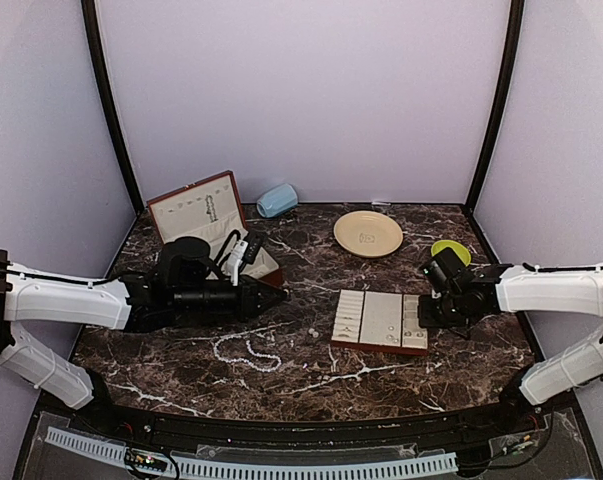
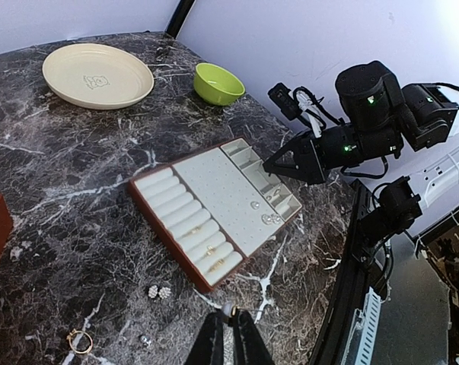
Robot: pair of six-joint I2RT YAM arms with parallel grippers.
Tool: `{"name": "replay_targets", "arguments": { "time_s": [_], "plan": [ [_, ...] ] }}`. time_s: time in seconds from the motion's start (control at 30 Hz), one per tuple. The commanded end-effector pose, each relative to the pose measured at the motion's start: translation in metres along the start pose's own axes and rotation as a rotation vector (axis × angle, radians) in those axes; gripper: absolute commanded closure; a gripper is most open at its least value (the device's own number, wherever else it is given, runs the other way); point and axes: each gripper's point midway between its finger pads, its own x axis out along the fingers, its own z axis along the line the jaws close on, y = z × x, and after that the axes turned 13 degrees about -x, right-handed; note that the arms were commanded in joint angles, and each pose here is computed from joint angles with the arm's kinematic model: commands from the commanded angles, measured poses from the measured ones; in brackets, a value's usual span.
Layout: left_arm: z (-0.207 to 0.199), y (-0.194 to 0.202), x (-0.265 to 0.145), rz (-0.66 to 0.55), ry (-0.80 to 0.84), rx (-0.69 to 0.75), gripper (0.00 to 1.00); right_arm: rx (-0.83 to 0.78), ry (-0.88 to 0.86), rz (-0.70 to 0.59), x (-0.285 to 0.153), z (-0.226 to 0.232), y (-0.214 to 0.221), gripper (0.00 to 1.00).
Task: Organize the mixed jewelry
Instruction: Adjust the compartment layer at the center of the board.
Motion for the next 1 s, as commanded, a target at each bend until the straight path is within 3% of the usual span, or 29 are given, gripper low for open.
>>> {"name": "replay_targets", "arguments": {
  "time_s": [0.0, 0.37, 0.67, 0.83, 0.97],
  "plan": [
    [-0.009, -0.012, -0.001, -0.015, 0.015, 0.037, 0.92, -0.081, -0.045, -0.023, -0.009, 0.008, -0.005, 0.92],
    [-0.010, -0.006, 0.011, 0.039, 0.034, 0.069, 0.92, -0.113, -0.190, -0.021, 0.003, 0.045, 0.004, 0.92],
    [-0.014, 0.018, 0.037, 0.173, 0.014, 0.147, 0.92, -0.168, -0.207, -0.014, 0.008, 0.073, 0.007, 0.90],
    [-0.018, 0.030, 0.057, 0.257, 0.005, 0.177, 0.92, -0.141, -0.210, -0.035, 0.006, 0.073, 0.004, 0.82],
    [-0.022, 0.041, 0.072, 0.324, 0.000, 0.204, 0.92, -0.112, -0.208, -0.066, -0.001, 0.070, -0.001, 0.66]
  ]
}}
